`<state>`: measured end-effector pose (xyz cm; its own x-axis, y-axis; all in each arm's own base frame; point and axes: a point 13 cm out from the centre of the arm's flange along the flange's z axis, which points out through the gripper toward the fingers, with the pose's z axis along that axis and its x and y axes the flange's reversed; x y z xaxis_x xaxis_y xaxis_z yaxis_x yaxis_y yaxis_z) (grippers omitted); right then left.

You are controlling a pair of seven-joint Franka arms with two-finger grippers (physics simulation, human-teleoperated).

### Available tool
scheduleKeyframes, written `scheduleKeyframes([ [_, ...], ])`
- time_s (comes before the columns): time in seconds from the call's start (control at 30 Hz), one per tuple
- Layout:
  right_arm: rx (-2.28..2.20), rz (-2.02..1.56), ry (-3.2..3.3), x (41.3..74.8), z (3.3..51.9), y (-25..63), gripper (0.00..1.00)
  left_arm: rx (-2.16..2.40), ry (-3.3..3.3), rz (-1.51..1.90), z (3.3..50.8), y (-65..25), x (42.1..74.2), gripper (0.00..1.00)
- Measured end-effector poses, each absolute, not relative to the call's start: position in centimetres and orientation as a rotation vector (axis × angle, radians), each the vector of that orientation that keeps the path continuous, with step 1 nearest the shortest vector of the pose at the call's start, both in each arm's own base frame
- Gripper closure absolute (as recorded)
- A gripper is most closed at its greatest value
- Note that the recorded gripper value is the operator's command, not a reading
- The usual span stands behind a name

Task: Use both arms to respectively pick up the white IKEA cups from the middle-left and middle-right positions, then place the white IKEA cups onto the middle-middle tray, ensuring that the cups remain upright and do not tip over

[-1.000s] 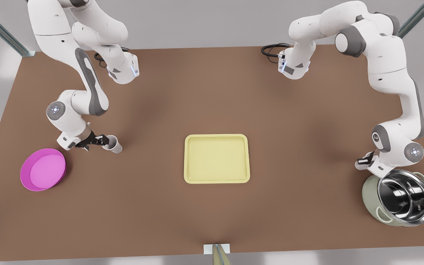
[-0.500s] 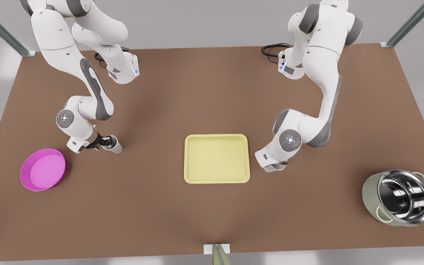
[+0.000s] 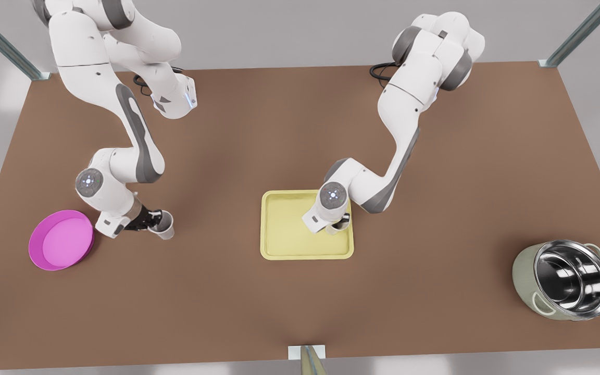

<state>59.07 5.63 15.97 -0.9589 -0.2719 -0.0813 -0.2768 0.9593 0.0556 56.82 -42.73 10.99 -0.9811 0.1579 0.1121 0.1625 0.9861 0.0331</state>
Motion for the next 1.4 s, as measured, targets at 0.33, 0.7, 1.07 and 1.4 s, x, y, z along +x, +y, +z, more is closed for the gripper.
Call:
scheduleKeyframes([
  [0.33,-0.536,0.233,2.961,58.4,16.3,31.6,0.79,-0.002,-3.038,0.001,14.9,-43.8,56.8,0.0],
  [0.7,-0.26,0.31,2.95,58.1,13.9,43.0,0.79,0.463,-3.006,-0.153,44.7,-14.0,58.0,0.0],
  [1.07,0.052,0.296,3.01,57.7,10.7,42.6,0.0,0.119,-2.865,-0.176,42.3,-12.2,55.1,0.0],
  [1.4,0.211,0.288,3.008,57.9,10.9,41.9,0.0,-0.035,-2.83,-0.145,42.7,-11.0,54.3,0.0],
])
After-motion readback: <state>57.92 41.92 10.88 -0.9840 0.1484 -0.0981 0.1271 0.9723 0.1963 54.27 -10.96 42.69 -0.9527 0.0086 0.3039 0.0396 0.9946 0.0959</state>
